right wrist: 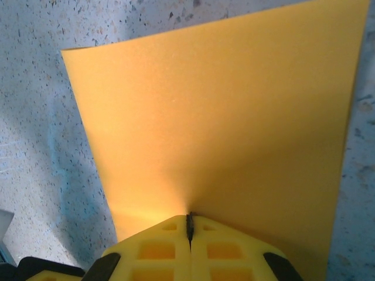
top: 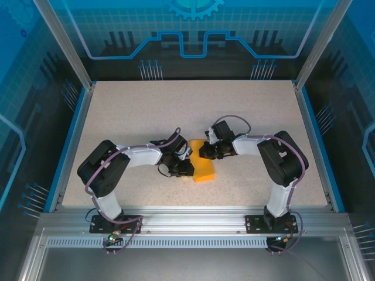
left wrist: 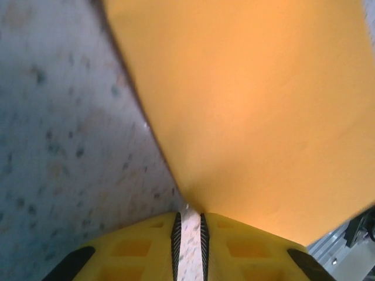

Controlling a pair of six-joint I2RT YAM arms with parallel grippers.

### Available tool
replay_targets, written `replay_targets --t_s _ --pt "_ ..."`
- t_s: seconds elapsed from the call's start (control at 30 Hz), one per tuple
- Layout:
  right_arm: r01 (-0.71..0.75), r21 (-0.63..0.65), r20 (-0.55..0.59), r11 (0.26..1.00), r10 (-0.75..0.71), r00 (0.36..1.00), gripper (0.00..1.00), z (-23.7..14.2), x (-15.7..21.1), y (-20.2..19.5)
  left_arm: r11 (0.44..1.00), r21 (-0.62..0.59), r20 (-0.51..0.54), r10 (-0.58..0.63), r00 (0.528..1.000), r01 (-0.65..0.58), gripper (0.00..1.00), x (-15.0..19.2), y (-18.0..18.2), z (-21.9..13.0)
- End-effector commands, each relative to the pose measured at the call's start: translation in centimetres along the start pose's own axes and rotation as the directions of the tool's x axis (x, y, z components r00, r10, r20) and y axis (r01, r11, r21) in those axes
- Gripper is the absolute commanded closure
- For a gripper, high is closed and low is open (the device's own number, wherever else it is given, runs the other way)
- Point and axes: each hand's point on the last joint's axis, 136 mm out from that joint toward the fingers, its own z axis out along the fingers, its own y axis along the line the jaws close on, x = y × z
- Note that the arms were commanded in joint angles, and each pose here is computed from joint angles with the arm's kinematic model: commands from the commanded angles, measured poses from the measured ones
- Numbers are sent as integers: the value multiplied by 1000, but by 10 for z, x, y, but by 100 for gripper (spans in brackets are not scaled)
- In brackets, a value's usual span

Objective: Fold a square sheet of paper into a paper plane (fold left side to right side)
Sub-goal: First fold the square sheet of paper in half at the center of the table.

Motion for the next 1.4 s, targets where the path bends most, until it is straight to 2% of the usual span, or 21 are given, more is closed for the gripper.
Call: replay_targets --t_s 0.0,0.4,0.7,1.1,1.37 --pt "-89 171 -88 981 105 991 96 13 34 -52 1000 -3 -14 3 1000 -3 78 11 -6 -13" --pt "-89 166 -88 982 104 991 96 12 34 -50 998 36 65 45 997 -48 80 -18 -26 -21" --pt "-90 169 -95 982 107 990 96 13 36 -51 995 82 -8 55 998 -54 81 -23 -30 2" --pt "-90 174 -99 981 109 989 96 14 36 -51 999 44 -95 12 995 -8 83 2 -8 19" --pt "-92 187 -105 978 113 988 96 14 38 -54 999 39 -128 18 992 -13 86 25 -3 12"
